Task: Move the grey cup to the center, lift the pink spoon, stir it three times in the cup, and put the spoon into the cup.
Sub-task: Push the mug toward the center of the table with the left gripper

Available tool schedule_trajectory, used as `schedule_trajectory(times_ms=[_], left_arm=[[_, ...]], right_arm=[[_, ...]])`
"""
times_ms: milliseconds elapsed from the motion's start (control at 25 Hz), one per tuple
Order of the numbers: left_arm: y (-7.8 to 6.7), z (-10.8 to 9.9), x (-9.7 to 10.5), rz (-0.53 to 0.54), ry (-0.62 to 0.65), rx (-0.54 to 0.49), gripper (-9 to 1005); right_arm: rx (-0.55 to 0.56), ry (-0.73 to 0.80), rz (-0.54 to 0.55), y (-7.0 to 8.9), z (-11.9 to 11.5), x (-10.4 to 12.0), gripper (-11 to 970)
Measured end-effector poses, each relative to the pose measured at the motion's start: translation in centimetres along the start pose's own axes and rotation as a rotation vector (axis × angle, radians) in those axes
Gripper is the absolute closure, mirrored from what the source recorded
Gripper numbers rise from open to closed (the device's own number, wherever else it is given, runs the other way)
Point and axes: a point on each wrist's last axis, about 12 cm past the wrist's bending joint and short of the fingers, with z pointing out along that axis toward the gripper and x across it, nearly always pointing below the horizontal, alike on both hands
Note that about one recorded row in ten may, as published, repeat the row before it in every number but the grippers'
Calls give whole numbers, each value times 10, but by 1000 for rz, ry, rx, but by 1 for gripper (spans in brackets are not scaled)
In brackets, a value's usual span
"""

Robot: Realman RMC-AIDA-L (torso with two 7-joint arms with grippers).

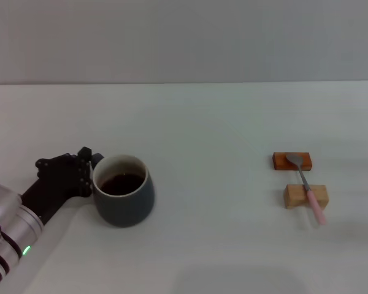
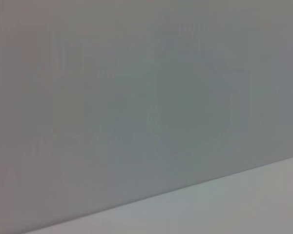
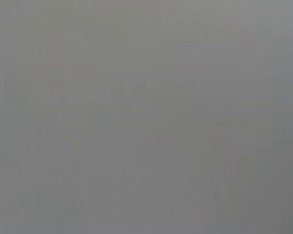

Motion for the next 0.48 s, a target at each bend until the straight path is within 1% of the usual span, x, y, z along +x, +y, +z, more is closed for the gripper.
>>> schedule_trajectory(times_ms=[120, 200, 360, 480], left_arm=[[-3, 1, 0, -14, 4, 8, 998], [-2, 1, 1, -22, 14, -7, 998], [8, 2, 0, -51, 15, -82, 998], [17, -2, 1, -36, 14, -133, 998]], right_arm=[[0, 0, 3, 0, 0, 0, 260], [0, 0, 5, 0, 0, 0, 260], [-1, 1, 5, 0, 0, 0, 260], [-1, 2, 3, 0, -1, 0, 259]])
